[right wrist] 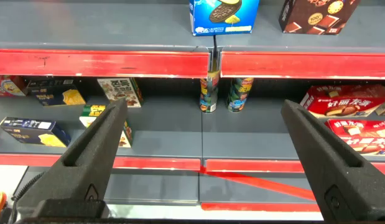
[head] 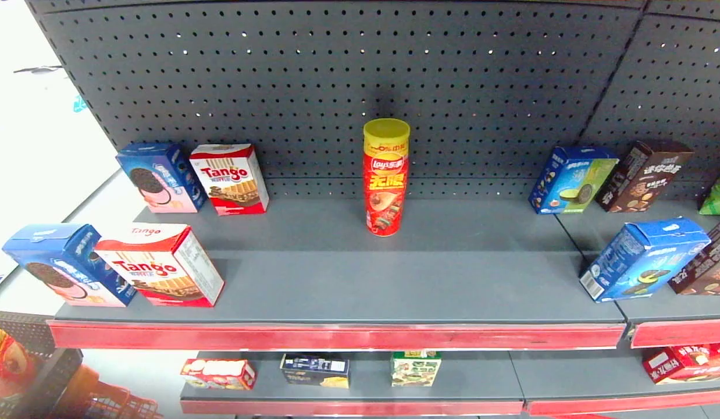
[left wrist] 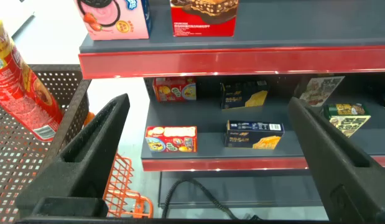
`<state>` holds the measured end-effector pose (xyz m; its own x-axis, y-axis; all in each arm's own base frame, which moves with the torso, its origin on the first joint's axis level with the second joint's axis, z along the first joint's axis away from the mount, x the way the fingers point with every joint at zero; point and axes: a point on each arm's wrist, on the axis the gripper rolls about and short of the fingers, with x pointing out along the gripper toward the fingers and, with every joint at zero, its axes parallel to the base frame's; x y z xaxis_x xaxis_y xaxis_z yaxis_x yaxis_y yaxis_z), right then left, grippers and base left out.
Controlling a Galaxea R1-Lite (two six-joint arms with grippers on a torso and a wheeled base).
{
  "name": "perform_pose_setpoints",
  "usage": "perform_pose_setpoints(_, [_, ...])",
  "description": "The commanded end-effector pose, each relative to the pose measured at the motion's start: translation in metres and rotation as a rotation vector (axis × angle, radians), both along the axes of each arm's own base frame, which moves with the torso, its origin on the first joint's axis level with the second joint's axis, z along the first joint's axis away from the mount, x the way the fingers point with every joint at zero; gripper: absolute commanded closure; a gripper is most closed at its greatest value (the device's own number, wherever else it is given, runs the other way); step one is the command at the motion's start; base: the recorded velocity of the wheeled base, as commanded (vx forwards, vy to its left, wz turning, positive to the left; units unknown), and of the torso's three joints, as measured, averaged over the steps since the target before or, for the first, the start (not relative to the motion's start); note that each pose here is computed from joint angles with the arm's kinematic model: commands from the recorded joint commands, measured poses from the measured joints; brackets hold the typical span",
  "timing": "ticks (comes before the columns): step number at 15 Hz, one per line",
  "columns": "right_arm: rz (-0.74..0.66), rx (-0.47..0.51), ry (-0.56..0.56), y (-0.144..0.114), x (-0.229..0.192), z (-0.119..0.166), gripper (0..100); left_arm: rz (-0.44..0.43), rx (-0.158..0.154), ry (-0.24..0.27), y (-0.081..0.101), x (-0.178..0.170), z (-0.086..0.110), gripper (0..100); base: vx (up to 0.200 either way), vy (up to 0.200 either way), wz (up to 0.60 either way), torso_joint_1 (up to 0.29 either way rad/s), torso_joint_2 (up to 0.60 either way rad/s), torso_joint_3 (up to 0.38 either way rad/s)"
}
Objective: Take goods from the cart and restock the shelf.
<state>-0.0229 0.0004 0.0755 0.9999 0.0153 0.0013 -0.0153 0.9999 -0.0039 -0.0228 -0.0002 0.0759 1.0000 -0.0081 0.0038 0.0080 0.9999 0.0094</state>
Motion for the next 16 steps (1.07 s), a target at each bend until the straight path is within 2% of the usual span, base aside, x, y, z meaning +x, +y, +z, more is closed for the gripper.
perform_pose_setpoints(1, [0.0, -0.001, 0.001, 0.0, 0.0001, 0.0, 0, 0.0, -0.002, -0.001, 0.0001, 0.0, 0.0, 0, 0.0, 0.0, 0.0, 0.0, 0.0, 0.0])
perform_pose_setpoints(11, [-0.002, 0.002, 0.001, 0.0, 0.0001, 0.0, 0, -0.001, 0.0, -0.001, 0.0, 0.0, 0.0, 0, 0.0, 0.0, 0.0, 0.0, 0.0, 0.0])
perform_pose_setpoints(16, [-0.002, 0.002, 0.001, 0.0, 0.0001, 0.0, 0, -0.001, 0.0, -0.001, 0.0, 0.0, 0.0, 0, 0.0, 0.0, 0.6, 0.002, 0.0, -0.002])
